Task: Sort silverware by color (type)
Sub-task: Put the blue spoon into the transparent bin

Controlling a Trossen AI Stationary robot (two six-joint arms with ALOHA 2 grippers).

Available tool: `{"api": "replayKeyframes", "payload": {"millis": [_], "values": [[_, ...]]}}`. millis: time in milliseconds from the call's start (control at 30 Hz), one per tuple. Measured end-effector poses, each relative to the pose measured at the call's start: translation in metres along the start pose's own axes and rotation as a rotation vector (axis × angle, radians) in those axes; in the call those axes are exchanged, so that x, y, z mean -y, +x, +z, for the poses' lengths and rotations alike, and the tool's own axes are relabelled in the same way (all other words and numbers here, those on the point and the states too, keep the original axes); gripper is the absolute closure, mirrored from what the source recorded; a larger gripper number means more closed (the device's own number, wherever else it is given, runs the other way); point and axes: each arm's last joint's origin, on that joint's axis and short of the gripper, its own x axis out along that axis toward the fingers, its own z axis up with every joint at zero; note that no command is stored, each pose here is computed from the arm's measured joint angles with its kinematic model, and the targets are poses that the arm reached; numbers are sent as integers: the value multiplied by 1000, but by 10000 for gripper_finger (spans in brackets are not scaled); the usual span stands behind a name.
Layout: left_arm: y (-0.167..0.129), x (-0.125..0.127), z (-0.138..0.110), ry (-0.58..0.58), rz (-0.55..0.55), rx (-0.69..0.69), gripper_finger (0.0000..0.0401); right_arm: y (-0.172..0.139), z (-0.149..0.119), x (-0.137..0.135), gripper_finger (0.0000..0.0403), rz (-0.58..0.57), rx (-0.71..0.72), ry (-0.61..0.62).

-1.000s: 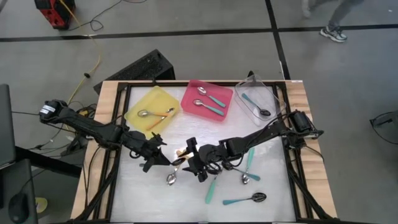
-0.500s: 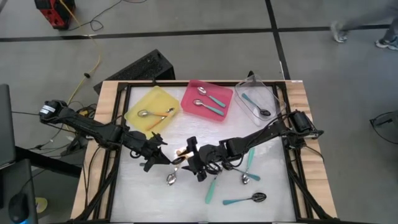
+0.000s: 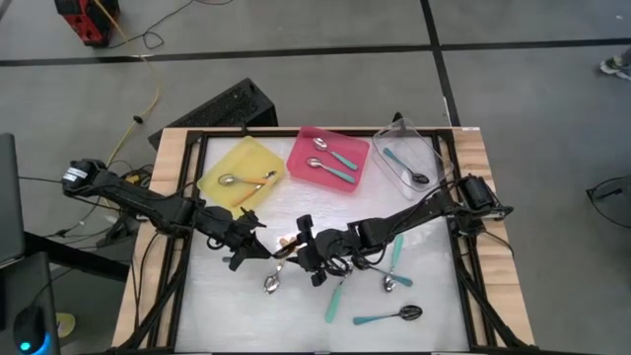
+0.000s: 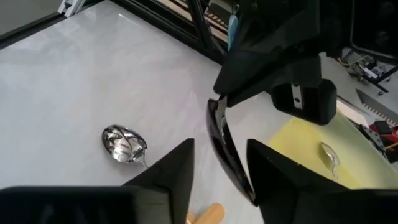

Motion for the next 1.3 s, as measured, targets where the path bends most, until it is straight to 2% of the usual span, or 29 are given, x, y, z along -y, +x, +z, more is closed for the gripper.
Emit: {"api": "replayKeyframes", "payload": {"millis": [233,533,767,1000,1133,1300], "values": [[0,-1,1,-4,-4,-3,401,0,0,2,294,-1,5,10],[0,0,2,-8,-22,0,401,1,-1,2,321,8,0,9],[0,1,3,12,-19,17,401,1,-2,0,375,33,-7,-5],[0,0,3,22,-16,20,400,0,-3,-2,375,39,-13,2],[0,1,6,75,16,88,372,0,-3,-2,376,32,-24,21],[-1,2,9,93,23,131,302,1,-4,-1,377,20,-27,22]]}}
